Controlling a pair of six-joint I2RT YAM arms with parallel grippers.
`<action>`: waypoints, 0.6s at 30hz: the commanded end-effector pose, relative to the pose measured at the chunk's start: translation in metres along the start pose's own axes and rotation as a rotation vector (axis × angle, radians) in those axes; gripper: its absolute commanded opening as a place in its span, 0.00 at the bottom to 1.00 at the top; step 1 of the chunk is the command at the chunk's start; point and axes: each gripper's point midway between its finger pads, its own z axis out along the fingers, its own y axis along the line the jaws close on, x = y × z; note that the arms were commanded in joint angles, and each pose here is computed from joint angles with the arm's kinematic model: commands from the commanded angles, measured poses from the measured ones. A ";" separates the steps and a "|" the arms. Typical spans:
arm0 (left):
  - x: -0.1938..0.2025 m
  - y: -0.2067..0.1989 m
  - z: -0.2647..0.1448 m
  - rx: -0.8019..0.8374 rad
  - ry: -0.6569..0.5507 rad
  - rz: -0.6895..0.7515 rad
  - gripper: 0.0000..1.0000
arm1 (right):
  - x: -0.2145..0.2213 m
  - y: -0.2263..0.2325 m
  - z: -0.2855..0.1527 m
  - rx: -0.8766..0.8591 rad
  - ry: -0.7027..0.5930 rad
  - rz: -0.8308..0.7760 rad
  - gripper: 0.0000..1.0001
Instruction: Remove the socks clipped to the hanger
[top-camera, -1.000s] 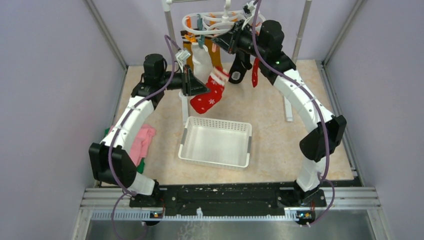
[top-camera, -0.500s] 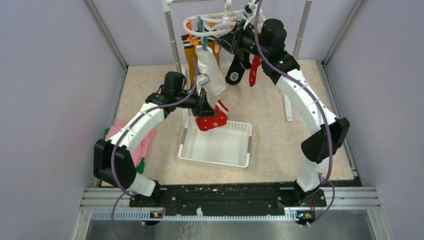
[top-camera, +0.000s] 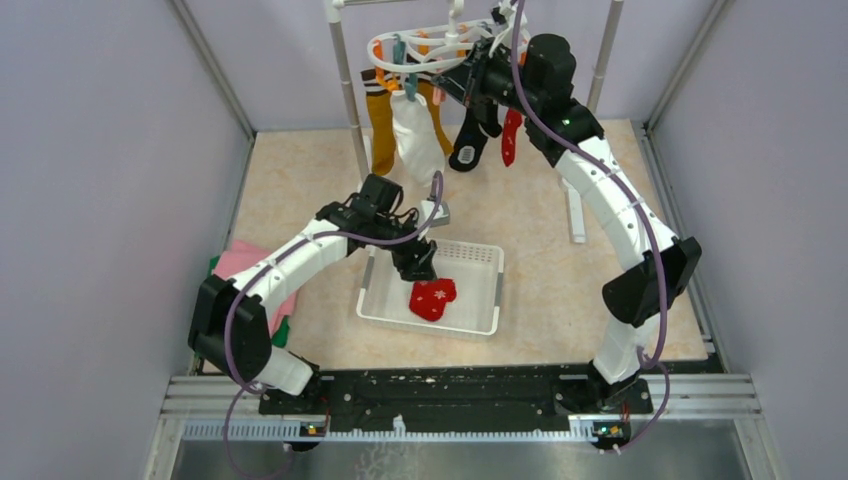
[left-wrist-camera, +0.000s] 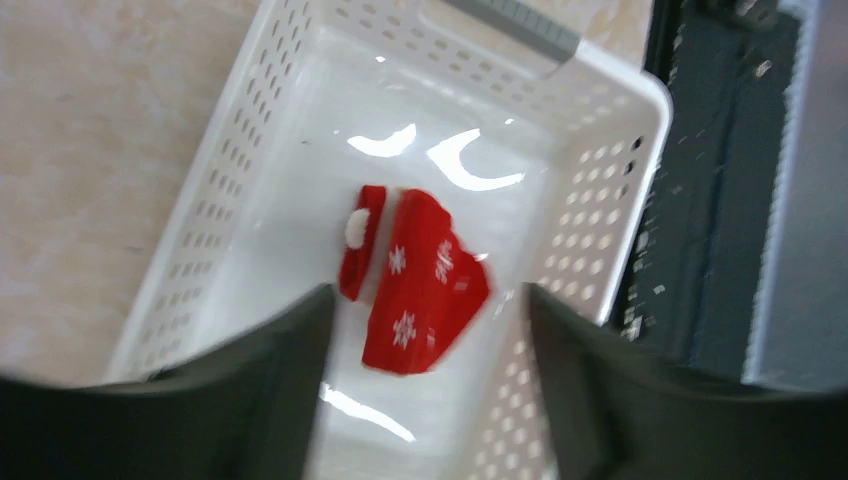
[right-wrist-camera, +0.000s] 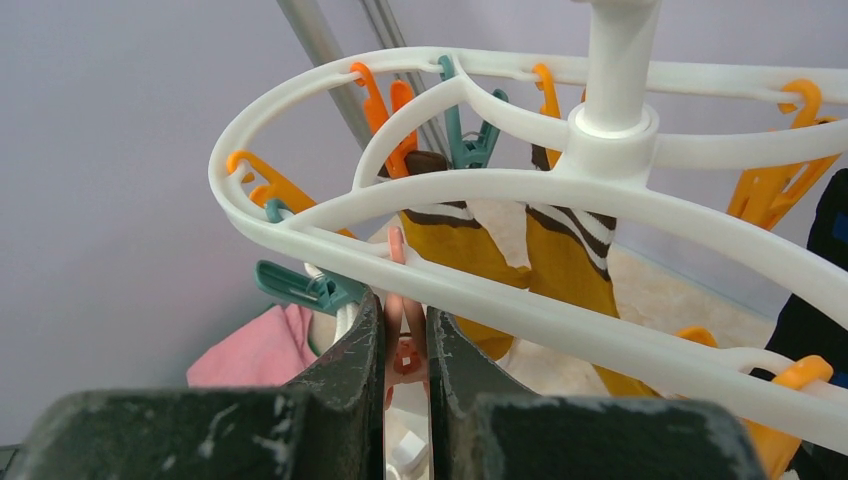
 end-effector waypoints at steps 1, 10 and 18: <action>-0.001 0.009 -0.012 -0.070 0.020 0.108 0.95 | -0.047 0.019 -0.021 -0.014 -0.097 -0.055 0.00; -0.088 0.037 -0.094 -0.300 -0.205 0.057 0.99 | -0.043 0.015 -0.023 0.005 -0.083 -0.062 0.00; -0.157 0.072 -0.154 -0.277 -0.472 0.016 0.99 | -0.046 0.009 -0.039 0.033 -0.081 -0.041 0.00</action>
